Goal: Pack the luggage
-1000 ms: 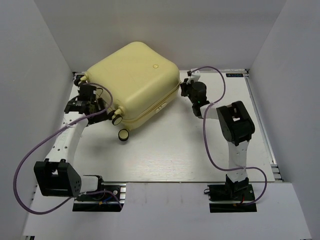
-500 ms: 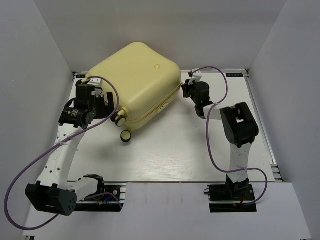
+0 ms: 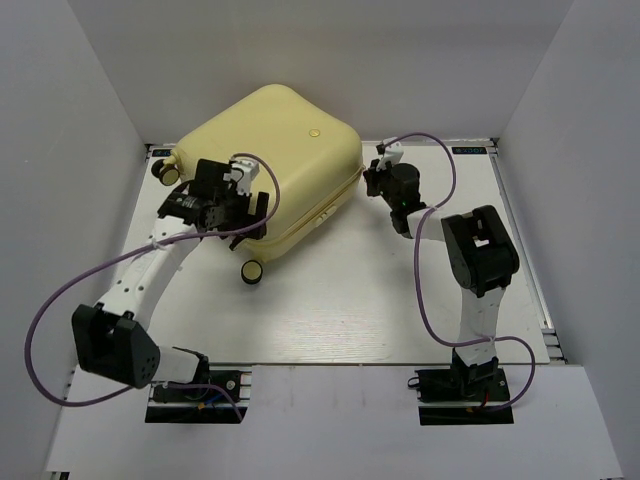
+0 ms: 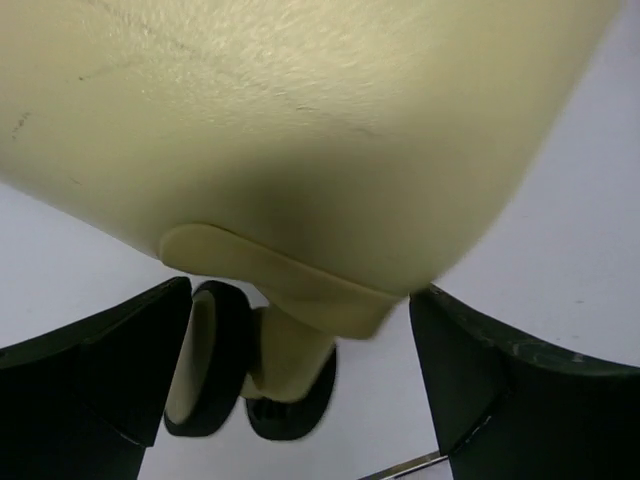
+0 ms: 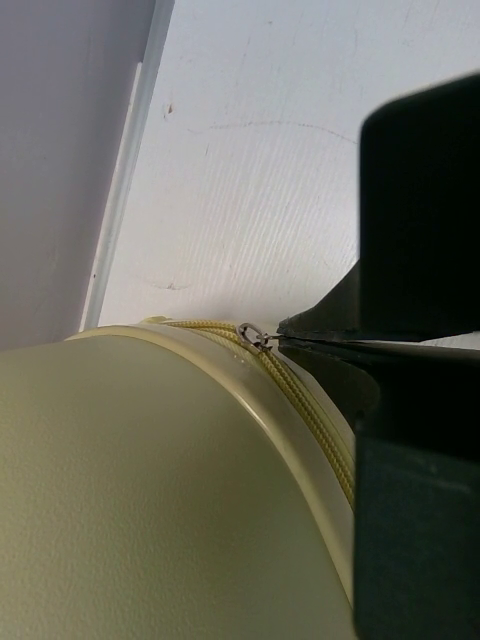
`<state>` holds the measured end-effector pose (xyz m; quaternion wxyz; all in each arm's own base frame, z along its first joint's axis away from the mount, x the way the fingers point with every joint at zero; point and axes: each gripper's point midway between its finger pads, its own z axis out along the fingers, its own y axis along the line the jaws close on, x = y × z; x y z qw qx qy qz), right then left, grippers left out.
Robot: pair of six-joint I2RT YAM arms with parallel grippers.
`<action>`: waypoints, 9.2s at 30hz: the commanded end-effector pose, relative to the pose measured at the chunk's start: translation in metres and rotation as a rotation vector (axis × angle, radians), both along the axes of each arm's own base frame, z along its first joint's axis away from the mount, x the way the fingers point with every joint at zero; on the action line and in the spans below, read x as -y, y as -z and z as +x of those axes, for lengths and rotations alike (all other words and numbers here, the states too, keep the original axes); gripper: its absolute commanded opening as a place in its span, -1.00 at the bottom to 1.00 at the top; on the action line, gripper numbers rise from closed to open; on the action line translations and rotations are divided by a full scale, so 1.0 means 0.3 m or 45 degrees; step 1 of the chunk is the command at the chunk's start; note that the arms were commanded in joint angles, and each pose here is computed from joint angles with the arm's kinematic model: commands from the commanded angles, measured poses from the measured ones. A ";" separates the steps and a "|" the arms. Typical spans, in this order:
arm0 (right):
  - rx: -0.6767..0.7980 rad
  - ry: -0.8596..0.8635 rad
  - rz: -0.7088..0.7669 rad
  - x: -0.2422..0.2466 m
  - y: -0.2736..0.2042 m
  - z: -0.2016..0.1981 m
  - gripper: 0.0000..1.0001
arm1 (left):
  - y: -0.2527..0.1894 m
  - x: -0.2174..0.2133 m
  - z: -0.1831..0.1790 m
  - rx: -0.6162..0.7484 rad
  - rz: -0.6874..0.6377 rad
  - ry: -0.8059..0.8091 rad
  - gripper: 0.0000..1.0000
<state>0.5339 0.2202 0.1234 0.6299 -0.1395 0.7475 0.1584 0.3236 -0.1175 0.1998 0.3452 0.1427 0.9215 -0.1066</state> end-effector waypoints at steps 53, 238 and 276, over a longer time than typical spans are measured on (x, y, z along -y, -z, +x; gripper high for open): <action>0.297 -0.948 0.060 -0.445 -0.104 -0.018 -1.00 | 0.177 -0.840 -0.217 -0.480 0.629 -1.063 -1.00; 0.188 -0.454 -0.027 -0.071 -0.092 -0.173 -1.00 | 0.278 -0.895 0.790 -0.110 -0.329 -1.383 -1.00; 0.426 -1.010 -0.119 -0.238 0.001 0.286 -1.00 | 0.369 -1.001 0.799 -0.110 -0.281 -1.367 -1.00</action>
